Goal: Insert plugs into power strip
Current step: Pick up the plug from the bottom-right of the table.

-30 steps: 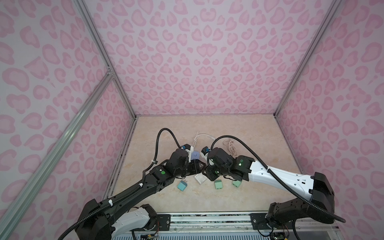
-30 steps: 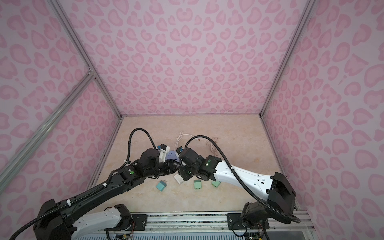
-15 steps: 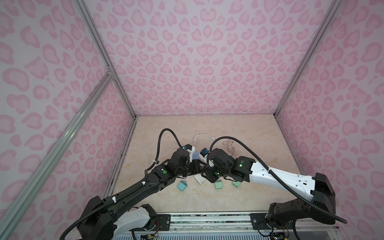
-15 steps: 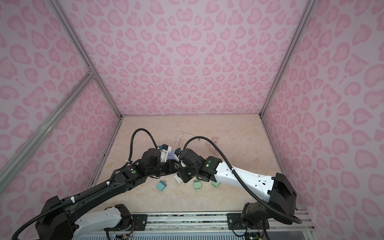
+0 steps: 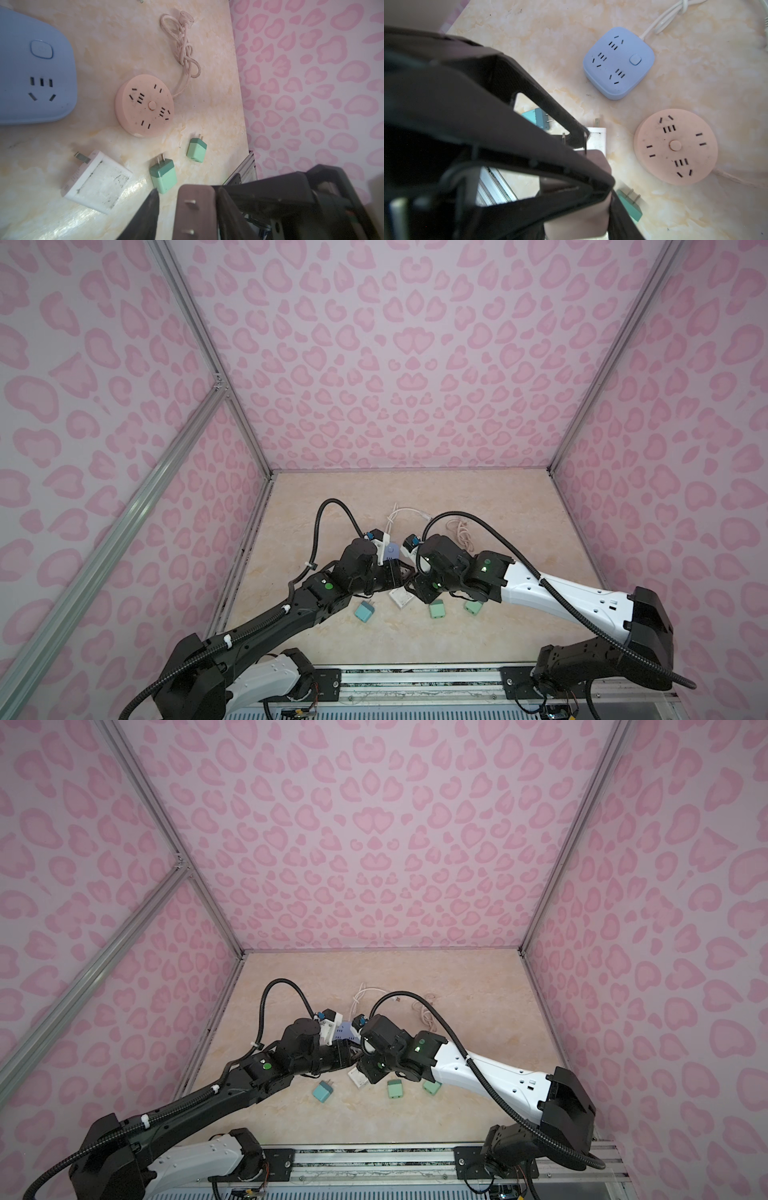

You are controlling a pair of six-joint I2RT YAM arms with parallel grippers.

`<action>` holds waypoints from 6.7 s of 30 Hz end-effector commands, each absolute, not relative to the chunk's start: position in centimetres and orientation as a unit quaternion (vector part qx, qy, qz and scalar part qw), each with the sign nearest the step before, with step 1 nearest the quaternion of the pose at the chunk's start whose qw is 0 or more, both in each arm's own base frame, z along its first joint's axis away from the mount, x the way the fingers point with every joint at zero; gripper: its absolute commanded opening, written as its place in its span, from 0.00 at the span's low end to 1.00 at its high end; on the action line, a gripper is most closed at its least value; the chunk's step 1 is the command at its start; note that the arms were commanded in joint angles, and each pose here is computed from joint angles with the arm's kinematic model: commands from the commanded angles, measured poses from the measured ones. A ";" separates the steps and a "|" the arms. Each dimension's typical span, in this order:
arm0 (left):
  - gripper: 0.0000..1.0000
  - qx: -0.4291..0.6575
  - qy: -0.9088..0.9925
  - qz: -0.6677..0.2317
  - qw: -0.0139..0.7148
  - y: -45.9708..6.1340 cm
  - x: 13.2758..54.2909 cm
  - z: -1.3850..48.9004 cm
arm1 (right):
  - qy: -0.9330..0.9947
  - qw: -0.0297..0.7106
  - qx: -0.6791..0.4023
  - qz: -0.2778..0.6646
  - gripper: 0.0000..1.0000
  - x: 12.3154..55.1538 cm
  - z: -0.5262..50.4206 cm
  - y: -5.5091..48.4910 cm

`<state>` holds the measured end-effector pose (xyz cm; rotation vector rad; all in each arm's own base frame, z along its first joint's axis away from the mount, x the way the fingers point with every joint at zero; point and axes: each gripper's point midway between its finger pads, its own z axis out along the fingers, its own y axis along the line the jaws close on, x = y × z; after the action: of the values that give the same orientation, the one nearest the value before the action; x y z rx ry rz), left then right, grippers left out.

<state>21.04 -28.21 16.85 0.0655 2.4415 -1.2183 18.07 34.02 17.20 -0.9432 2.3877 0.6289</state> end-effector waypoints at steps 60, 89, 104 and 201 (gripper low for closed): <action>0.01 -0.316 0.754 -0.559 0.139 -26.0 24.5 22.5 | 0.813 0.322 -0.094 0.476 0.65 22.9 21.0 29.7; 0.02 -0.307 0.727 -0.604 0.109 -28.2 25.3 23.9 | 0.832 0.360 -0.177 0.383 0.55 20.7 22.8 30.6; 0.02 -0.296 0.720 -0.621 0.088 -29.3 24.9 24.0 | 0.808 0.392 -0.203 0.391 0.56 21.2 23.6 31.8; 0.67 -0.132 0.828 -0.522 0.153 -32.0 28.7 19.6 | 0.883 0.237 -0.218 0.342 0.00 21.6 21.2 31.0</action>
<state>28.54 -31.05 18.62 -0.4123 2.4233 -1.4335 21.14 30.31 20.33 -0.5814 2.4693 0.9019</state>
